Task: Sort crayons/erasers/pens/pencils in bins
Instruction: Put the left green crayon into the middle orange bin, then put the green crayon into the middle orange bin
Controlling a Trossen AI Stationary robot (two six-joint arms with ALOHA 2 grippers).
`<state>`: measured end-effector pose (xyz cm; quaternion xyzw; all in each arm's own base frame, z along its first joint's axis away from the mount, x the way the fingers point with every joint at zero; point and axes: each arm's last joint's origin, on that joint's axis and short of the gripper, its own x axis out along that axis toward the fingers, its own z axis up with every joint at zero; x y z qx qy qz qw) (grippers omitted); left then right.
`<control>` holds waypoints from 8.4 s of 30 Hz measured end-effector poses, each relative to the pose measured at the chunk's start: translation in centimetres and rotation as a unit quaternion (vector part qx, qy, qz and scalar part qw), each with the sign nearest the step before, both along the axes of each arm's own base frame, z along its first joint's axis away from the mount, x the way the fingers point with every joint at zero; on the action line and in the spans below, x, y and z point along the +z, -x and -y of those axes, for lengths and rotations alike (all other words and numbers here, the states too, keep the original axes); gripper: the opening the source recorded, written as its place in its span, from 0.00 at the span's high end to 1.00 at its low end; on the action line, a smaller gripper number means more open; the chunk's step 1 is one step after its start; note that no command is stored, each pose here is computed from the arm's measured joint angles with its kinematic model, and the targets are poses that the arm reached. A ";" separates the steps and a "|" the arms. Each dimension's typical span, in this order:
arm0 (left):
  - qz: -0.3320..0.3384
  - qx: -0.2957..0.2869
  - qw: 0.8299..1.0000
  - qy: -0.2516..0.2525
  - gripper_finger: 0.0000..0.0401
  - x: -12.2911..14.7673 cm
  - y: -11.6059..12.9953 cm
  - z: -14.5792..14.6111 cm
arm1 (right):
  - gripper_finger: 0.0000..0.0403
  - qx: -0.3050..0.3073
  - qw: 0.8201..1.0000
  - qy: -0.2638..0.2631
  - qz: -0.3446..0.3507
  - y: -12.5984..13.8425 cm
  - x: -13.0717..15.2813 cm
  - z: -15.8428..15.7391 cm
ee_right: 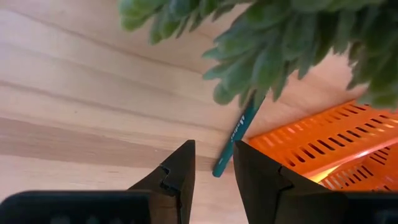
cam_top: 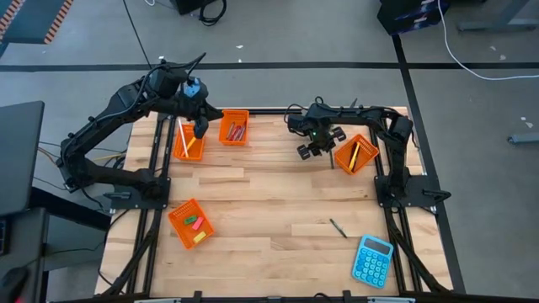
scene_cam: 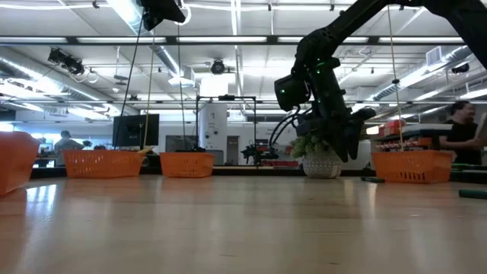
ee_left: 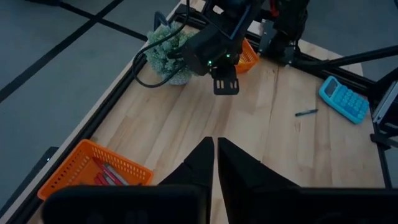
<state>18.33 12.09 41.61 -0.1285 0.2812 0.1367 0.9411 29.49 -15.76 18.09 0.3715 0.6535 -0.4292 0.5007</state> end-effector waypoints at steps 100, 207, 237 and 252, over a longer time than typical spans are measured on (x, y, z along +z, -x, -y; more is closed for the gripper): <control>-0.096 0.051 0.993 0.050 0.91 -1.5 1.2 0.5 | 0.88 0.125 0.991 -0.026 0.047 1.7 -4.9 0.0; -0.129 0.078 0.987 0.062 0.93 -1.9 2.5 -0.3 | 0.66 -0.035 0.842 0.190 0.503 -19.4 5.6 0.5; -0.127 0.054 0.990 0.038 0.93 -1.8 2.4 -0.4 | 0.57 0.136 0.977 -0.042 0.159 -1.0 5.4 -22.2; -0.112 0.017 0.993 0.038 0.95 -1.7 1.5 0.5 | 0.57 0.092 0.988 -0.044 0.113 5.7 0.3 -28.4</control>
